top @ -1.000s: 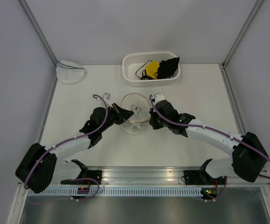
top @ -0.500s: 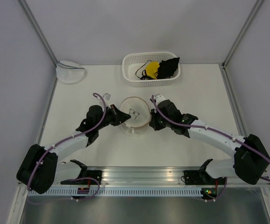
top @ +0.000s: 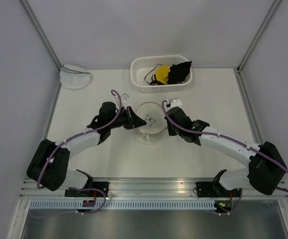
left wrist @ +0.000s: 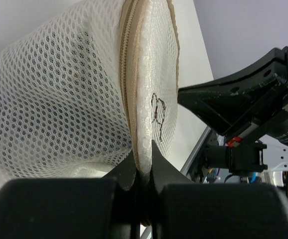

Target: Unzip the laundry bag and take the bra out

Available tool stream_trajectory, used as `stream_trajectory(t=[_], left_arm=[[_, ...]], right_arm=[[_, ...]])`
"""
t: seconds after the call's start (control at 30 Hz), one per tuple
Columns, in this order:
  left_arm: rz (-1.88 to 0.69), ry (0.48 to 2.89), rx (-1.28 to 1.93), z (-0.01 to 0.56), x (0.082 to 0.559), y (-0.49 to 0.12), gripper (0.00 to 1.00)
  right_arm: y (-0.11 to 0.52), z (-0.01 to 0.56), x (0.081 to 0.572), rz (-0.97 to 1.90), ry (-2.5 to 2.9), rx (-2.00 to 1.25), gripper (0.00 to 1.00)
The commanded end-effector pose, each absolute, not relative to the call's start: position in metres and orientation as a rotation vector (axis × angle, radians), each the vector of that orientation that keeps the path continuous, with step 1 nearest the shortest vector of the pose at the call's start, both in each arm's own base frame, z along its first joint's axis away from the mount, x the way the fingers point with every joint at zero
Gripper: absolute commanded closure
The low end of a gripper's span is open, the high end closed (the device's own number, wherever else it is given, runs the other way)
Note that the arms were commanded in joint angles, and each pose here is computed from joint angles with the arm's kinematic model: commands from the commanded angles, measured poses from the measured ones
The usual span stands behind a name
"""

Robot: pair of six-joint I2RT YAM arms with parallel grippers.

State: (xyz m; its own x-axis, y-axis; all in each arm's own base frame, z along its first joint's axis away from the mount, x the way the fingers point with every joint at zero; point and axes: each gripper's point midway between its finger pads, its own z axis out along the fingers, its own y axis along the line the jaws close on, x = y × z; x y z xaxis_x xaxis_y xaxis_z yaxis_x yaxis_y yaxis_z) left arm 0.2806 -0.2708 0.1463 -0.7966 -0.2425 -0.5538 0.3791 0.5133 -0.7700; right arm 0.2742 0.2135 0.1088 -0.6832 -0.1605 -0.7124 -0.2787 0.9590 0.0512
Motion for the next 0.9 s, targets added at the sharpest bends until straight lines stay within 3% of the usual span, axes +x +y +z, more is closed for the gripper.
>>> stream_trajectory(t=[0.0,0.2,0.43,0.73,0.87], left_arm=[[-1.324,2.197,0.309,0.146,0.273,-0.278,0.98],[-1.426,2.313,0.461,0.131,0.266,-0.291,0.98],[-1.343,2.396,0.597,0.119,0.266,-0.286,0.98],[-1.339,2.357,0.666,0.130,0.285,-0.296,0.98],[-1.167,2.384,0.518,0.128,0.311,-0.288,0.70]], right_arm=[[0.166,0.128,0.296,-0.123,2.253,-0.183,1.00],[0.158,0.137,0.303,-0.196,2.207,-0.199,1.00],[0.143,0.145,0.304,-0.278,2.173,-0.203,0.99],[0.162,0.135,0.300,-0.171,2.218,-0.290,1.00],[0.180,0.124,0.291,-0.037,2.257,-0.342,1.00]])
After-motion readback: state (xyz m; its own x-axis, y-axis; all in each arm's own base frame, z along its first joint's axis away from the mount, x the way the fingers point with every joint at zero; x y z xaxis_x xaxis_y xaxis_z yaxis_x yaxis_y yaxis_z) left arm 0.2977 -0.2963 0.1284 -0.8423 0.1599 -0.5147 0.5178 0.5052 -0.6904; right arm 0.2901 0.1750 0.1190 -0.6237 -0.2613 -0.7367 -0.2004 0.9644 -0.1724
